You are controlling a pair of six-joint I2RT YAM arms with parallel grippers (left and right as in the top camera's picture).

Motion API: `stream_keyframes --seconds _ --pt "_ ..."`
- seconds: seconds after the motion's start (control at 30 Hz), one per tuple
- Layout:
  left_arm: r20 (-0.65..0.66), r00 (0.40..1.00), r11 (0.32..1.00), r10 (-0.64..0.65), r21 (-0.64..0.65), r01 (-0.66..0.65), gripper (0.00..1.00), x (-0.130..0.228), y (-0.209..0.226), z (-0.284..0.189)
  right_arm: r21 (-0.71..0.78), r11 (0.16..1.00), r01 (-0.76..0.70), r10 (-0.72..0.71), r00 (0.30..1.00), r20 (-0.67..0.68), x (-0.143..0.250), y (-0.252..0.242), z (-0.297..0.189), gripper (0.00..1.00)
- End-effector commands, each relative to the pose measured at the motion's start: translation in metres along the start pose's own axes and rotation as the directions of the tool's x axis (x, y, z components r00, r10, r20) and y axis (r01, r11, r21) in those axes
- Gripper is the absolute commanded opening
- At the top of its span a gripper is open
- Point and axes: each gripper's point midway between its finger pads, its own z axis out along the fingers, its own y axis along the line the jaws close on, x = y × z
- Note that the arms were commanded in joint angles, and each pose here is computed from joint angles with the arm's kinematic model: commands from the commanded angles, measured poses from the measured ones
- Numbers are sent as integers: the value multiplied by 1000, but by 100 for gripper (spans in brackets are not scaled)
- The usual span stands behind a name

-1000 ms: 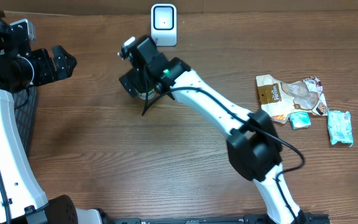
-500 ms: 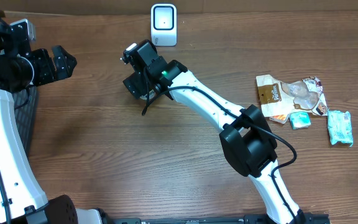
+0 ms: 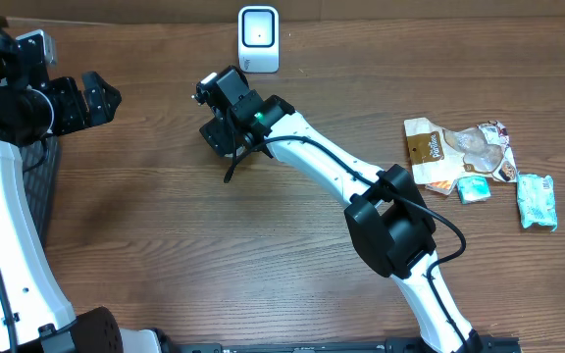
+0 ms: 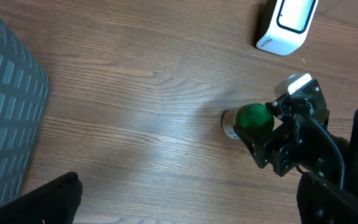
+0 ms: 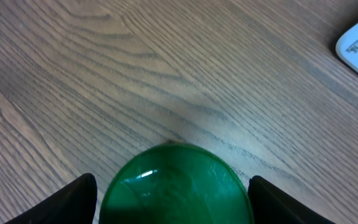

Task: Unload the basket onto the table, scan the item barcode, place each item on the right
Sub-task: 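Move the right gripper over the green-lidded jar and grasp it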

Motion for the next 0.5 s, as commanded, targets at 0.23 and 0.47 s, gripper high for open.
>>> stream_keyframes --seconds 0.23,0.47 --pt "3 1000 1000 22 5 -22 100 -1 -3 0 -18 1000 -3 2 999 -41 12 2 8 78" --pt "3 1000 1000 22 5 -22 100 -1 -3 0 -18 1000 -7 6 999 -49 16 2 10 72"
